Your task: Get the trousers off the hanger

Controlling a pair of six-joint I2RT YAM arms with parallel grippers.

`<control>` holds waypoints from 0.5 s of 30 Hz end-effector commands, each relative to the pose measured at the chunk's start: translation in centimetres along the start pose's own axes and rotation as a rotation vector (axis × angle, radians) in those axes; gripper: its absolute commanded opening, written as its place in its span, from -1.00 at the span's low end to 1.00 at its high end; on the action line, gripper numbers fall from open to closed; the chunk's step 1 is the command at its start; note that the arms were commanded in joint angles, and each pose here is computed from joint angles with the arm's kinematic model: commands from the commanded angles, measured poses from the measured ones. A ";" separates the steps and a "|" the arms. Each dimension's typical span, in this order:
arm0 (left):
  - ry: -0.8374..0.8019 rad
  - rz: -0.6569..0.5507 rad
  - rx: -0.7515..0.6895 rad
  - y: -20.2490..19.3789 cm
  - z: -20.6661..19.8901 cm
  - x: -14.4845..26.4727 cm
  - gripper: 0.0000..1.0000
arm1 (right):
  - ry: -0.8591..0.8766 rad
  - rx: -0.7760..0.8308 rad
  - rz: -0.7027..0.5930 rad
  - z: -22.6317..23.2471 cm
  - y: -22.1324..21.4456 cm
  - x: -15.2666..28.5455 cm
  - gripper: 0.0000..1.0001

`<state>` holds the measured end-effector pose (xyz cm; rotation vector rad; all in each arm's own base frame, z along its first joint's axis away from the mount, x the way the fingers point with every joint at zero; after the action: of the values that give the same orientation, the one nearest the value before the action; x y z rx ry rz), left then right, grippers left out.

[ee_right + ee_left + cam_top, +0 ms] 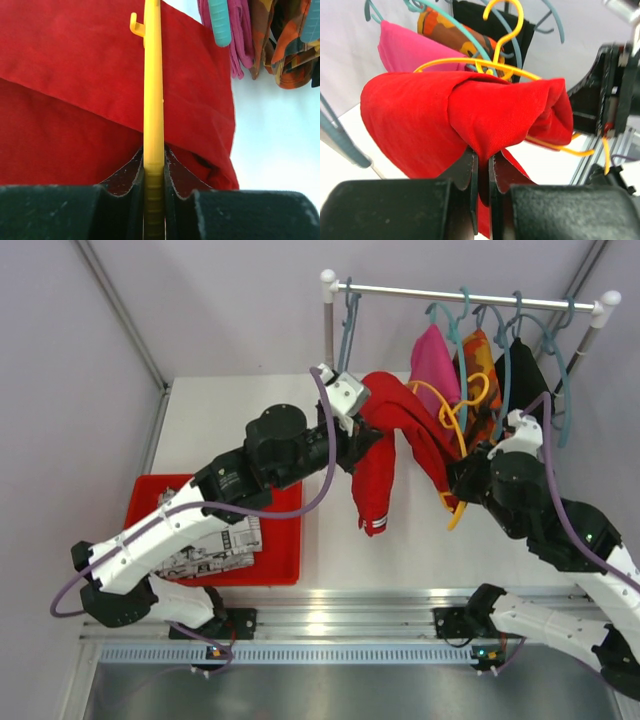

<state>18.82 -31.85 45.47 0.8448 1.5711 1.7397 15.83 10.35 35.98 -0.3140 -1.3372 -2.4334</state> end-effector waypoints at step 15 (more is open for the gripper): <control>0.061 -0.193 -0.018 1.8 1.1 2.2 -1.00 | 0.169 -0.115 -0.079 5.0 3.4 0.1 -1.00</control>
<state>18.40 -30.38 40.02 0.9048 1.4809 1.8521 16.44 11.60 38.00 -0.2634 -1.2926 -2.4369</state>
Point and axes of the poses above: each gripper's point midway between its finger pads, its own x axis back along the fingers, its own z axis along the line the jaws close on, y = z × x, the point moved 5 cm from there along x, back along the fingers, and after that the axes turned 9 degrees about -x, right-handed, at the moved point
